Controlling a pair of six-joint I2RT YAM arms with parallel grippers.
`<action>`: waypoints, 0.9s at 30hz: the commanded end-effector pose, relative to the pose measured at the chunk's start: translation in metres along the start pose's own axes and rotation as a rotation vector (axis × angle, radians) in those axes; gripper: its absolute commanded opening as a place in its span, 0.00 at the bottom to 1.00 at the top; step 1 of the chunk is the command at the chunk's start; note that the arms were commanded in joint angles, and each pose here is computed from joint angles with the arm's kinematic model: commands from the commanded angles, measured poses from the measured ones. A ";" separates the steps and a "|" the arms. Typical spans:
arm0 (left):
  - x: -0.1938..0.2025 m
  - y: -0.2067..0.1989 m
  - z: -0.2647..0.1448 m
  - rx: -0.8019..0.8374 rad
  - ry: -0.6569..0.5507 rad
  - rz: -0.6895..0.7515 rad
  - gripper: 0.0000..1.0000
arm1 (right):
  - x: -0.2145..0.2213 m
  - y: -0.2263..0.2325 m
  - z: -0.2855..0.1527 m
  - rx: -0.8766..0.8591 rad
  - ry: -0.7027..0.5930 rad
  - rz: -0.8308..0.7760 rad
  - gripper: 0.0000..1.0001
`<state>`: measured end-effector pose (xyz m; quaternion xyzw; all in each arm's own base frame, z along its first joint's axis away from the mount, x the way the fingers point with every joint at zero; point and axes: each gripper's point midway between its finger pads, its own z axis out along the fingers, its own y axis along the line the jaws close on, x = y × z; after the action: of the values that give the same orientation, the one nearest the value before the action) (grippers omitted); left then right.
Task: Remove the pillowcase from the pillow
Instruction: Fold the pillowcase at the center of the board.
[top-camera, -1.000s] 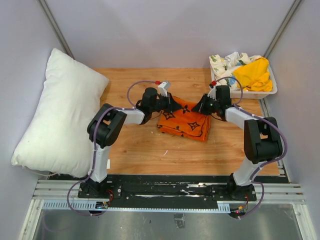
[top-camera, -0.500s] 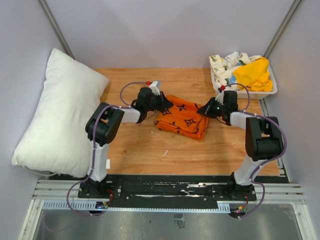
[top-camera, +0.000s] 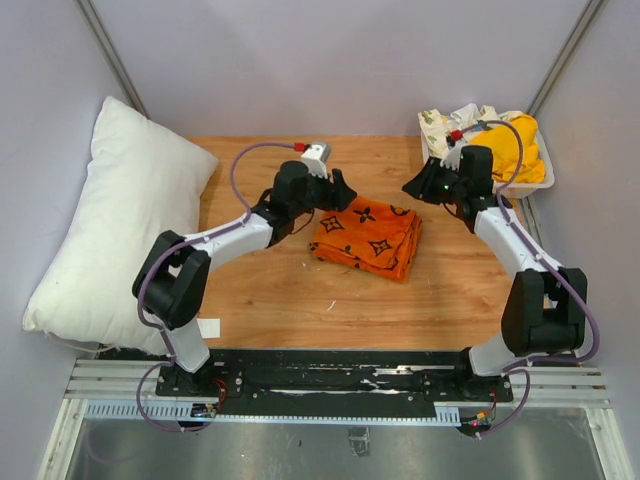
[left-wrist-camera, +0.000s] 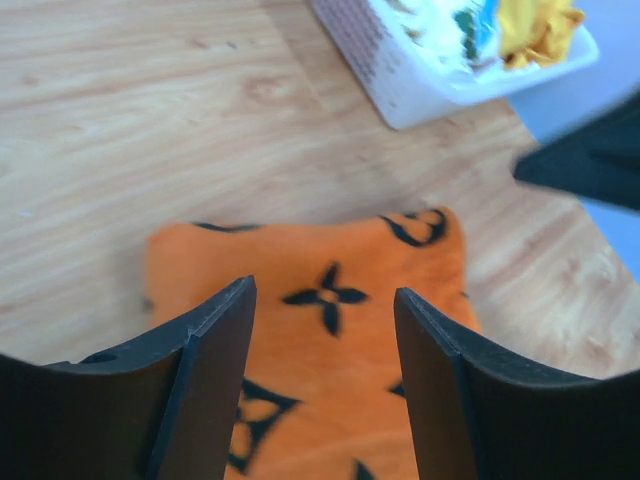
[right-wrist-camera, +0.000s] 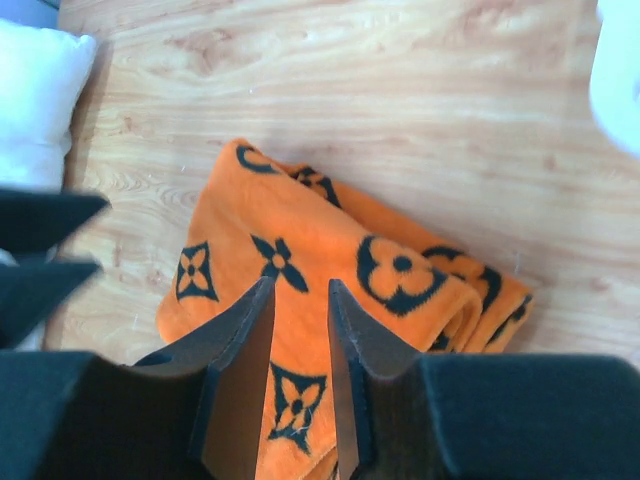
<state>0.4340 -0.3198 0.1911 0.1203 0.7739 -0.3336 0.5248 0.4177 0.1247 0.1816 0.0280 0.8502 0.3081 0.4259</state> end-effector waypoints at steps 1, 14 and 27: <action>0.048 -0.025 -0.011 -0.051 0.105 0.001 0.62 | -0.006 0.006 0.005 0.088 0.055 -0.123 0.30; 0.136 0.002 -0.048 -0.165 0.221 -0.133 0.63 | 0.027 -0.046 0.068 0.227 0.222 -0.132 0.30; 0.131 0.040 -0.015 -0.247 0.217 -0.064 0.64 | 0.118 -0.065 0.041 0.295 0.336 0.028 0.23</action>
<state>0.3593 -0.3126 0.0678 0.0700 0.8617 -0.2666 0.4260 0.4195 0.1225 0.0518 0.0227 0.9405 0.1766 0.2895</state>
